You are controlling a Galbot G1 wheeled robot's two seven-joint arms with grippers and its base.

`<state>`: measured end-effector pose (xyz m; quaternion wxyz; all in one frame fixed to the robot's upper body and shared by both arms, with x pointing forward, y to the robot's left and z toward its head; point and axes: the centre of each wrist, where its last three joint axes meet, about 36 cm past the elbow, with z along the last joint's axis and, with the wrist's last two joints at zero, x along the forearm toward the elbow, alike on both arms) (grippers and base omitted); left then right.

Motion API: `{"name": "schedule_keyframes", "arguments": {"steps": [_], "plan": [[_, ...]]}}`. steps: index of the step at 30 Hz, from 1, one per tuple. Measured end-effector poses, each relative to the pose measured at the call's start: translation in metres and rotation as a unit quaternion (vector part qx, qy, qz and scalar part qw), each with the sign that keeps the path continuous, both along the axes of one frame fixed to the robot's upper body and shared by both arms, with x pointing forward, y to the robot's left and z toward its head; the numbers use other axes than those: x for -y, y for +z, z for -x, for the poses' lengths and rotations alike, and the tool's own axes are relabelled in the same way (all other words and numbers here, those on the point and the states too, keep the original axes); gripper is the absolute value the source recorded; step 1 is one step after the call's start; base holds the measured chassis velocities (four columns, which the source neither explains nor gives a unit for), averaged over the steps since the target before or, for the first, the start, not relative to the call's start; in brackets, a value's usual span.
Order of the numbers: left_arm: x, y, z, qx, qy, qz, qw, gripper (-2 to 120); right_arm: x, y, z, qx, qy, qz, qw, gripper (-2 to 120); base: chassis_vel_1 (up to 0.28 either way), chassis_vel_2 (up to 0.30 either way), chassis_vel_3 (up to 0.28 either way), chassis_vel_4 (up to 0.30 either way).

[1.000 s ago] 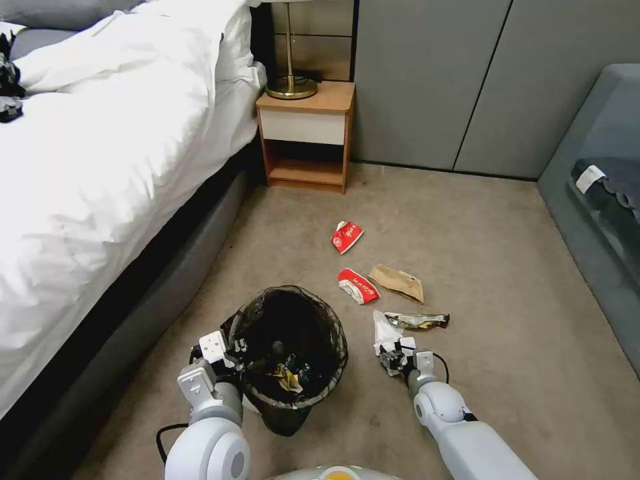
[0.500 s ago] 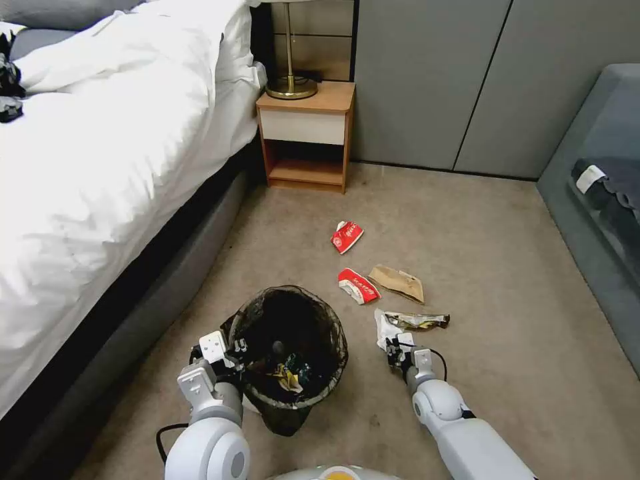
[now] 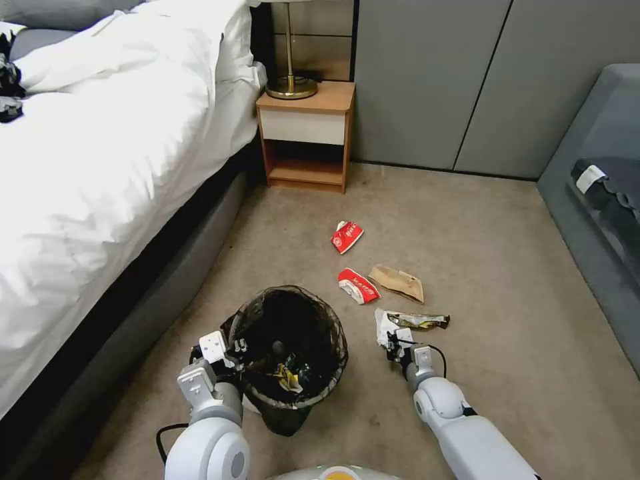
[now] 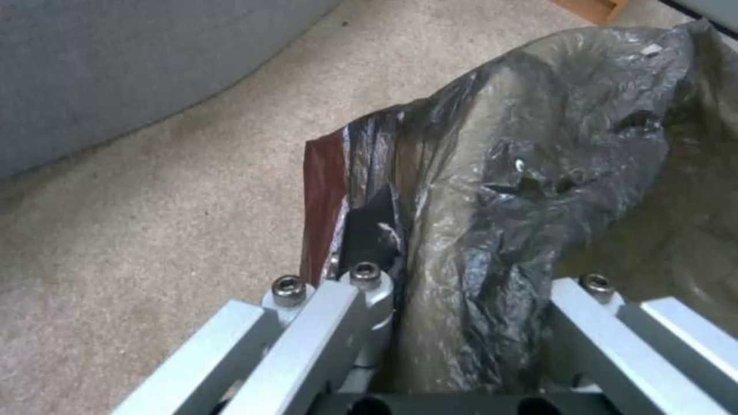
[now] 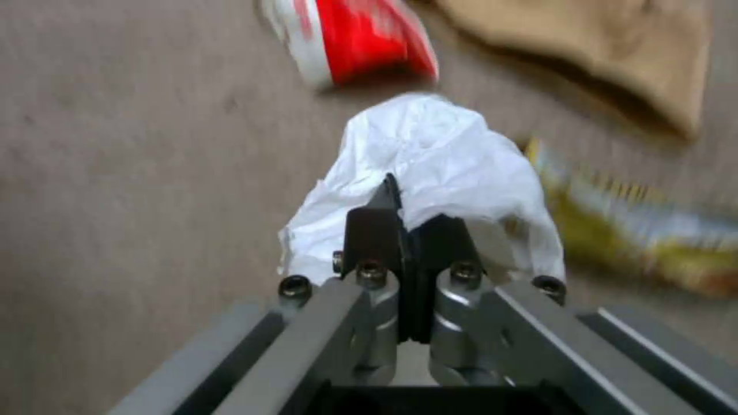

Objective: Pick up the trash bin, then pick up the garbage from the floor and place it into the trash bin.

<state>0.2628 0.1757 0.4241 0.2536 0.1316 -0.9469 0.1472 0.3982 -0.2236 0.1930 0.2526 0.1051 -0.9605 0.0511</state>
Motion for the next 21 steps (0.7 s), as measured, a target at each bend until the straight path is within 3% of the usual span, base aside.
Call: {"name": "schedule_keyframes", "arguments": {"steps": [5, 10, 12, 13, 15, 16, 18, 19, 21], "plan": [[0.0, 0.0, 0.0, 0.0, 0.0, 0.0, 1.0, 75, -0.007, 0.032, 0.003, 0.054, 0.011, -0.009, 0.998, 0, 0.0, 0.0, 0.0, 0.0], [0.0, 0.0, 0.0, 0.0, 0.0, 0.0, 1.0, 75, -0.015, 0.083, 0.015, 0.143, 0.03, -0.019, 0.989, 0, 0.0, 0.0, 0.0, 0.0], [0.0, 0.0, 0.0, 0.0, 0.0, 0.0, 1.0, 75, -0.025, 0.116, 0.023, 0.209, 0.049, -0.045, 0.976, 0, 0.0, 0.0, 0.0, 0.0], [0.0, 0.0, 0.0, 0.0, 0.0, 0.0, 1.0, 75, -0.025, 0.116, 0.023, 0.209, 0.049, -0.045, 0.976, 0, 0.0, 0.0, 0.0, 0.0], [0.0, 0.0, 0.0, 0.0, 0.0, 0.0, 1.0, 75, -0.038, 0.147, 0.031, 0.296, 0.092, -0.069, 0.948, 0, 0.0, 0.0, 0.0, 0.0], [0.0, 0.0, 0.0, 0.0, 0.0, 0.0, 1.0, 75, -0.038, 0.147, 0.031, 0.296, 0.092, -0.069, 0.948, 0, 0.0, 0.0, 0.0, 0.0], [0.0, 0.0, 0.0, 0.0, 0.0, 0.0, 1.0, 75, -0.049, 0.166, 0.041, 0.339, 0.129, -0.088, 0.928, 0, 0.0, 0.0, 0.0, 0.0], [0.0, 0.0, 0.0, 0.0, 0.0, 0.0, 1.0, 75, -0.049, 0.166, 0.041, 0.339, 0.129, -0.088, 0.928, 0, 0.0, 0.0, 0.0, 0.0], [0.0, 0.0, 0.0, 0.0, 0.0, 0.0, 1.0, 75, -0.059, 0.181, 0.055, 0.364, 0.172, -0.109, 0.909, 0, 0.0, 0.0, 0.0, 0.0]]}}
